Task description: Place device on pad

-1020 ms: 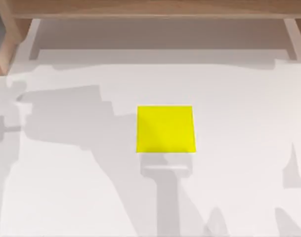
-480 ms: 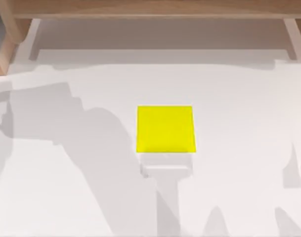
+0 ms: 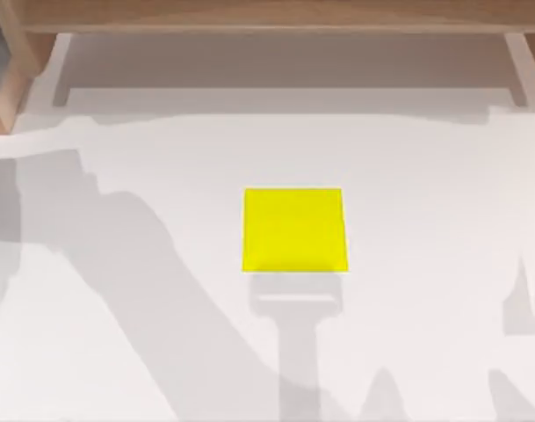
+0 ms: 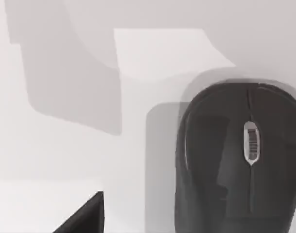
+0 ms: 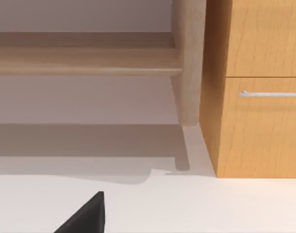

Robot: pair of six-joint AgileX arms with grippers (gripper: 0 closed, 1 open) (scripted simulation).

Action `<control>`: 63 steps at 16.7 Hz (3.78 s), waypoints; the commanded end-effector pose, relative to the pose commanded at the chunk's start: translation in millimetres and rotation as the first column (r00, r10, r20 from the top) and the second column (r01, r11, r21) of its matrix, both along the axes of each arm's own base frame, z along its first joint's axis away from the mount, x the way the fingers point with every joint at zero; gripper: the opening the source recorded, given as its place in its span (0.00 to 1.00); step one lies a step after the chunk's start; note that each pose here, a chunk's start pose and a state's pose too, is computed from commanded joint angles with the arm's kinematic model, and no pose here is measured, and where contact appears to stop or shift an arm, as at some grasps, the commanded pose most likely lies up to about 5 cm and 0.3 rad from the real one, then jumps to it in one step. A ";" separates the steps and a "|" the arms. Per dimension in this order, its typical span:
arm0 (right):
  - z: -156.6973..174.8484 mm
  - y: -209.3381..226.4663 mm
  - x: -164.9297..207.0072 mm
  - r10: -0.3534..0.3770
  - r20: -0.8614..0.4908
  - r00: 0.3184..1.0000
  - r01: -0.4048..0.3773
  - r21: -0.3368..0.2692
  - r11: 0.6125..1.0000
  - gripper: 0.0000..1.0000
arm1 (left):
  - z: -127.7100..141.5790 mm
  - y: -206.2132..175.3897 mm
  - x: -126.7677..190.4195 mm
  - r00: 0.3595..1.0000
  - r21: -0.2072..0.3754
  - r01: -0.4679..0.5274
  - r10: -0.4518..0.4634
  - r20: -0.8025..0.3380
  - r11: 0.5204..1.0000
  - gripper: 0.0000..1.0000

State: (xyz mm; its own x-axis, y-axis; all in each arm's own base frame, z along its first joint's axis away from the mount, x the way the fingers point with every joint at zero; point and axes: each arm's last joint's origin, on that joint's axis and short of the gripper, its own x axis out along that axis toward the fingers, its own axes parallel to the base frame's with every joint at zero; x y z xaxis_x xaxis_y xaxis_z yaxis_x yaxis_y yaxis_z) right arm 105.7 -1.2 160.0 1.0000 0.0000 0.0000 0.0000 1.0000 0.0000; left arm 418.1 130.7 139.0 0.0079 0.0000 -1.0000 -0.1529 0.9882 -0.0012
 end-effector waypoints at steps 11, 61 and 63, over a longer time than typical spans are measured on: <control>0.0 0.0 0.0 0.000 0.000 1.000 0.000 0.000 1.000 1.00 | -38.0 -0.6 -3.9 1.000 -0.003 0.000 0.000 -0.009 1.000 0.77; 0.0 0.0 0.0 0.000 0.000 1.000 0.000 0.000 1.000 1.00 | 48.1 -377.0 -0.2 0.985 0.045 0.160 -0.156 -0.072 0.986 0.00; 0.0 0.0 0.0 0.000 0.000 1.000 0.000 0.000 1.000 1.00 | 45.9 -413.3 -12.3 0.988 0.026 0.152 -0.151 -0.023 0.988 0.00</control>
State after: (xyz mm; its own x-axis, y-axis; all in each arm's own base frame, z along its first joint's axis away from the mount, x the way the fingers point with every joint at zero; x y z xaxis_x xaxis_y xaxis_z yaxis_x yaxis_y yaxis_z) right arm 105.7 -1.2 160.0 1.0000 0.0000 0.0000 0.0000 1.0000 0.0000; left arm 405.8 -282.6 184.9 -0.0112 0.0284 -0.9995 -0.0010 0.9996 0.0284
